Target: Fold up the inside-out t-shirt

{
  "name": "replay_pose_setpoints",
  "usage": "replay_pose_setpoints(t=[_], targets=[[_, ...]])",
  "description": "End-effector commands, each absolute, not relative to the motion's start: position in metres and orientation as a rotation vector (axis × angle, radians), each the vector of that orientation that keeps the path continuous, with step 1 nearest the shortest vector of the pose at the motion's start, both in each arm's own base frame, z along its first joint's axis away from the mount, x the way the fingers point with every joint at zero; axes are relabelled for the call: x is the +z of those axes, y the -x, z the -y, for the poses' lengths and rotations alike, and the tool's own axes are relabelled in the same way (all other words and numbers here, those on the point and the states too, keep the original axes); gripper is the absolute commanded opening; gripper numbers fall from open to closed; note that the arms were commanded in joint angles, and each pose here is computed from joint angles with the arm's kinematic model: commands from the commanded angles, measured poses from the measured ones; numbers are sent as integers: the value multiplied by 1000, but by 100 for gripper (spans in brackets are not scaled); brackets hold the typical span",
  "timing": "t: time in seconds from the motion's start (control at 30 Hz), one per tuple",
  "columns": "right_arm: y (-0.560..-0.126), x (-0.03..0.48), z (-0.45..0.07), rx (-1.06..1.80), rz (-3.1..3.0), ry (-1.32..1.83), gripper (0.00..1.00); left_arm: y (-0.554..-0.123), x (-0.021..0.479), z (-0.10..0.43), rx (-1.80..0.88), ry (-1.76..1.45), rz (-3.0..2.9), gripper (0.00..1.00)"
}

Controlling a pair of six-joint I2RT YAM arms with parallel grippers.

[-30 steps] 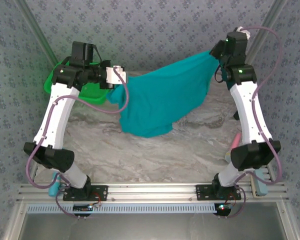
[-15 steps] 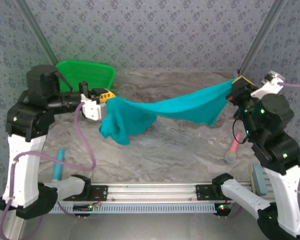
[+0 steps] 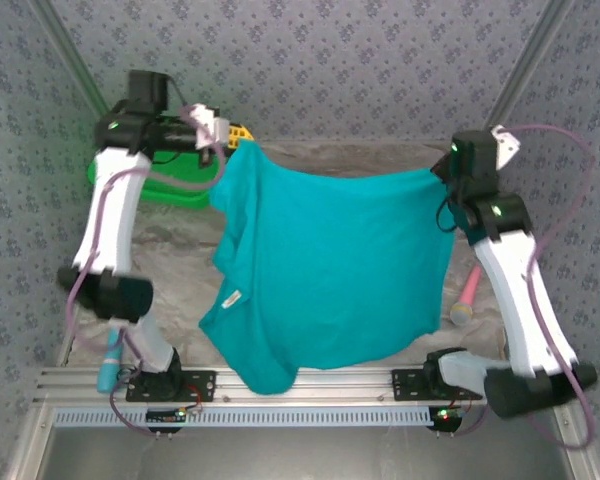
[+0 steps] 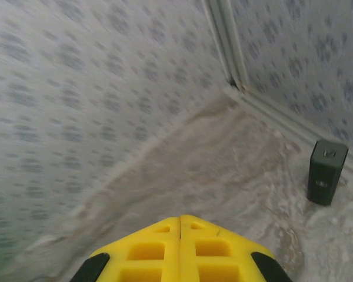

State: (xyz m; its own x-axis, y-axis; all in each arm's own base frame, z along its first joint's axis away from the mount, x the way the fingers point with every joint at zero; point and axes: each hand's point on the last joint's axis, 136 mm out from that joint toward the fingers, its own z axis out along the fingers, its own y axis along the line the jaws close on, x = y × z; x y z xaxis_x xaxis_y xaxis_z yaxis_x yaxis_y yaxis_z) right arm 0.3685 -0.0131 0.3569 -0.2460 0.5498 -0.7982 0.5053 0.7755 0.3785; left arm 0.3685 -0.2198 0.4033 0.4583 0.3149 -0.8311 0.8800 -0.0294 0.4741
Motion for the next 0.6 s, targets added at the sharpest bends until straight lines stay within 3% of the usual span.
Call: replay_pose_setpoints(t=[0.0, 0.07, 0.1, 0.13, 0.17, 0.2, 0.3, 0.43, 0.57], targets=[[-419, 295, 3, 69, -2005, -869, 0, -414, 333, 219, -691, -1637, -1204, 21], [-444, 258, 1, 7, -2073, -892, 0, -457, 286, 215, -646, -1639, -1347, 61], [-457, 243, 3, -11, -2094, -920, 5, -479, 267, 213, -619, -1615, -1424, 66], [-465, 232, 5, -35, -2111, -934, 14, -499, 256, 210, -585, -1584, -1483, 77], [-473, 219, 10, -69, -2140, -958, 18, -521, 249, 206, -538, -1528, -1555, 99], [-477, 213, 18, -111, -2155, -971, 20, -541, 246, 201, -489, -1455, -1632, 100], [-485, 206, 29, -156, -2191, -941, 40, -583, 252, 180, -313, -1248, -1794, 100], [-480, 196, 15, -156, -2267, -818, 45, -606, 276, 149, -180, -896, -1969, 100], [-457, 166, -17, -126, -2392, -703, 46, -590, 288, 129, -257, -523, -2166, 100]])
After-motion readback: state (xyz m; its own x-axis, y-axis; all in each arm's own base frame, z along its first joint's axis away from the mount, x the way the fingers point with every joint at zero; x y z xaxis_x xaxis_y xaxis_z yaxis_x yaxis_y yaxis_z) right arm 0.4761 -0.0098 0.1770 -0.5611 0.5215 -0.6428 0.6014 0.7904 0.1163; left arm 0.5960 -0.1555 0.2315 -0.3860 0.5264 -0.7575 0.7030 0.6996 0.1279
